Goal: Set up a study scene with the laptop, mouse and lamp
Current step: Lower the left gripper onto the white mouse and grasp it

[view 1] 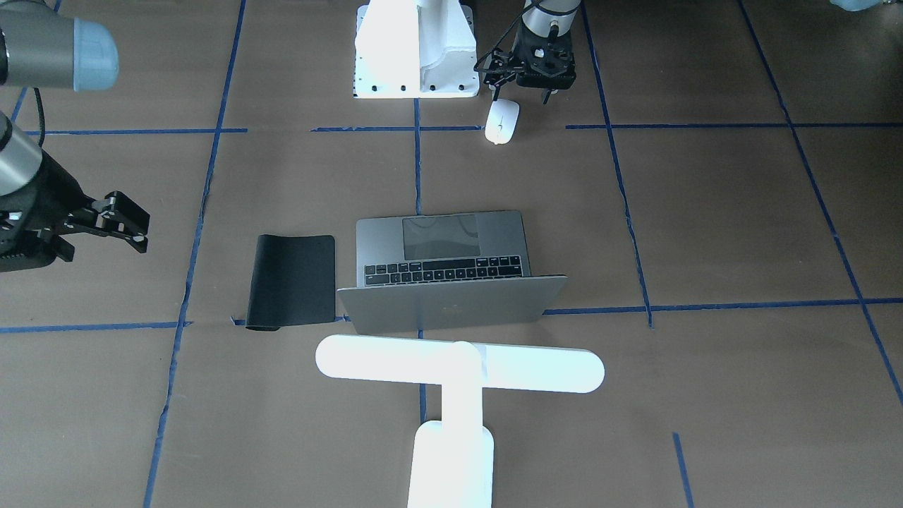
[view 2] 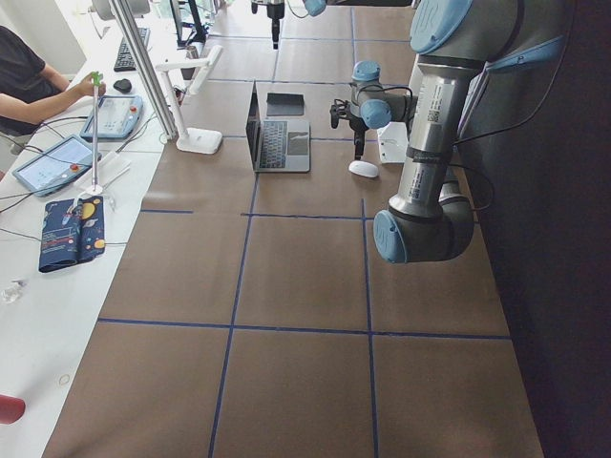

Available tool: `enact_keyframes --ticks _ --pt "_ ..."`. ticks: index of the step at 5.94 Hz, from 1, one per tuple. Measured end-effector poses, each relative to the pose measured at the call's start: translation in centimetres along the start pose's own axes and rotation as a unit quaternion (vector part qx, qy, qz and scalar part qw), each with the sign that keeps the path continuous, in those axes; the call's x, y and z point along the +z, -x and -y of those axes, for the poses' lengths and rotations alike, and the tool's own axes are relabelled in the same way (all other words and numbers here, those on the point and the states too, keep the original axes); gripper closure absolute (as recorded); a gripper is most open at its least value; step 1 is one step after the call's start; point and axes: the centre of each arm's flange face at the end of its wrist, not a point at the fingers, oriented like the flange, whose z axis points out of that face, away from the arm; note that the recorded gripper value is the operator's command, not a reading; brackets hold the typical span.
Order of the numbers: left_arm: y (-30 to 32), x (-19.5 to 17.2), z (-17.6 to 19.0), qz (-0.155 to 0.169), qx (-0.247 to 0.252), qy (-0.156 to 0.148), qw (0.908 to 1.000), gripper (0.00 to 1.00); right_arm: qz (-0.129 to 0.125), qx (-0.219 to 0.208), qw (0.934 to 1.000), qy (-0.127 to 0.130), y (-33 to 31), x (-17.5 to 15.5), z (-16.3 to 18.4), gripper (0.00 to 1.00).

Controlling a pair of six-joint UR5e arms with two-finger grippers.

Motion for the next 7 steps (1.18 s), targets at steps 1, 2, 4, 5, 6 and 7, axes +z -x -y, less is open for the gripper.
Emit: enact_keyframes --ticks 1,2,4,5,6,7 --pt "-0.5 1.6 -0.9 -0.005 0.008 0.008 0.9999 0.0 -0.009 -0.002 0.9999 0.007 -1.4 -1.1 -1.0 0.0" --pt "-0.7 3.0 -1.5 0.0 0.011 0.015 0.9998 0.0 -0.013 -0.002 0.9999 0.011 -2.2 -1.4 -2.0 0.0" --pt "-0.4 5.4 -1.6 0.019 0.011 0.023 0.9995 0.0 -0.016 0.002 0.9997 0.016 -3.1 -1.1 -2.9 0.0" --pt "-0.3 6.0 -1.6 0.024 0.011 0.025 0.9994 0.0 -0.018 0.004 0.9997 0.019 -3.4 -0.9 -3.1 0.0" --pt "-0.3 6.5 -1.6 0.028 0.011 0.026 0.9992 0.0 -0.018 0.005 0.9996 0.02 -3.6 -0.8 -3.2 0.0" --pt "-0.3 7.0 -1.5 0.031 0.01 0.027 0.9991 0.0 -0.019 0.005 0.9996 0.021 -3.7 -0.7 -3.3 0.0"
